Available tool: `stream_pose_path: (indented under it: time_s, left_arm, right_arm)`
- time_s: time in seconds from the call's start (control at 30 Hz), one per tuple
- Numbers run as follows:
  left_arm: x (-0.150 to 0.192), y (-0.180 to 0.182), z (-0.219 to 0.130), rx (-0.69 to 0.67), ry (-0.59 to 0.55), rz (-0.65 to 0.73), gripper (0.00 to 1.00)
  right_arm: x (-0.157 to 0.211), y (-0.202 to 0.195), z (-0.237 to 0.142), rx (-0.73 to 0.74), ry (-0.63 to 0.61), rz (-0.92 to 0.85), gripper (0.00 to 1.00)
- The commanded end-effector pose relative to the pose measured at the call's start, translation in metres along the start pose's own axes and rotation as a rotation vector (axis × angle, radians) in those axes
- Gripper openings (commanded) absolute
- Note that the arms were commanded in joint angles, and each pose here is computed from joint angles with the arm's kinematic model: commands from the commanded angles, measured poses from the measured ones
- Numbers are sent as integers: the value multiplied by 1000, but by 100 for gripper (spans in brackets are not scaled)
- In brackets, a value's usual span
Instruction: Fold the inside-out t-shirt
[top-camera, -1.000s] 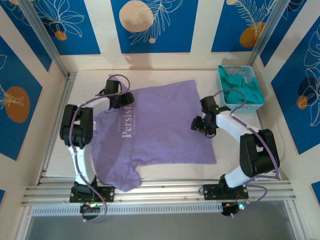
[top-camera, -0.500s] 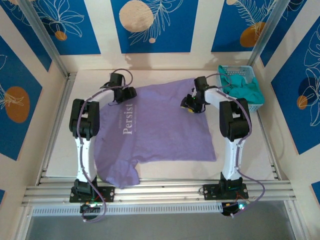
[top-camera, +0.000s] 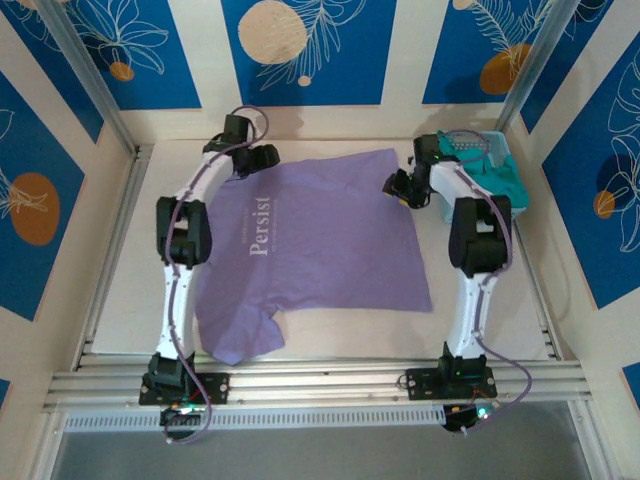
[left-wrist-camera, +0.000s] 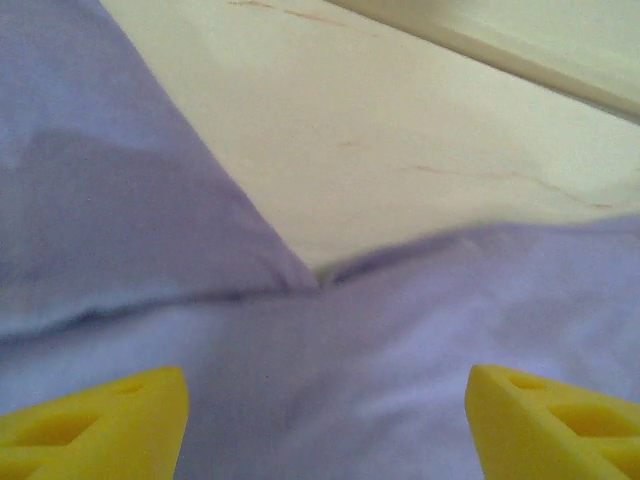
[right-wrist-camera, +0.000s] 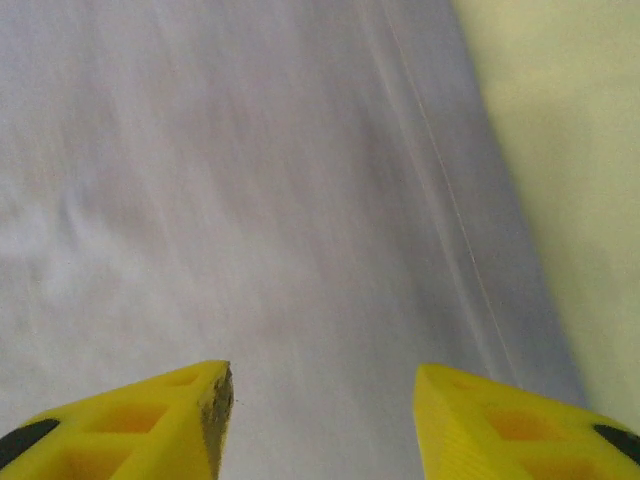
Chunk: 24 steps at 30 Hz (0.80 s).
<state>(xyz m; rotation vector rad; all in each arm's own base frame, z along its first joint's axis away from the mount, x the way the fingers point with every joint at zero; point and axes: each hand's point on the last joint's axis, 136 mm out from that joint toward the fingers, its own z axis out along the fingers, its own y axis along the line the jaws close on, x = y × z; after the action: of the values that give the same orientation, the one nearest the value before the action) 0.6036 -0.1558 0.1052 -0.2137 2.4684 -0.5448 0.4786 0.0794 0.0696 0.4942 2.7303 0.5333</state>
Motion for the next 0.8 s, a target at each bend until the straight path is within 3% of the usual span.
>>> stream_pose_path:
  time_s: [0.0,0.13,0.3,0.43,0.63,0.73,0.77]
  left_arm:
    - [-7,-44,-91,122,-126,7,73]
    - [56,-32,-137,125,-161,-54,73]
    - [144,-7,-165,1,-45,-8,74]
    - [199,8,-179,-53,63,-17,73]
    - [263,45,-201,-212,203,-4,74]
    - [292,70,-218,-308,267,-30,74]
    - [302,79,-225,-341,288,-42,74]
  right_arm:
    - [64,-20,-44,75,27,-19,55]
    - [151,-73,-62,224,143,33,57]
    - [203,-109,-75,311,175,135,59]
    - [218,-130,-77,403,199,175,59]
    - [234,-136,-60,409,282,196,59]
    - [239,-132,-54,383,316,194,50]
    - [239,-130,-53,369,318,194,41]
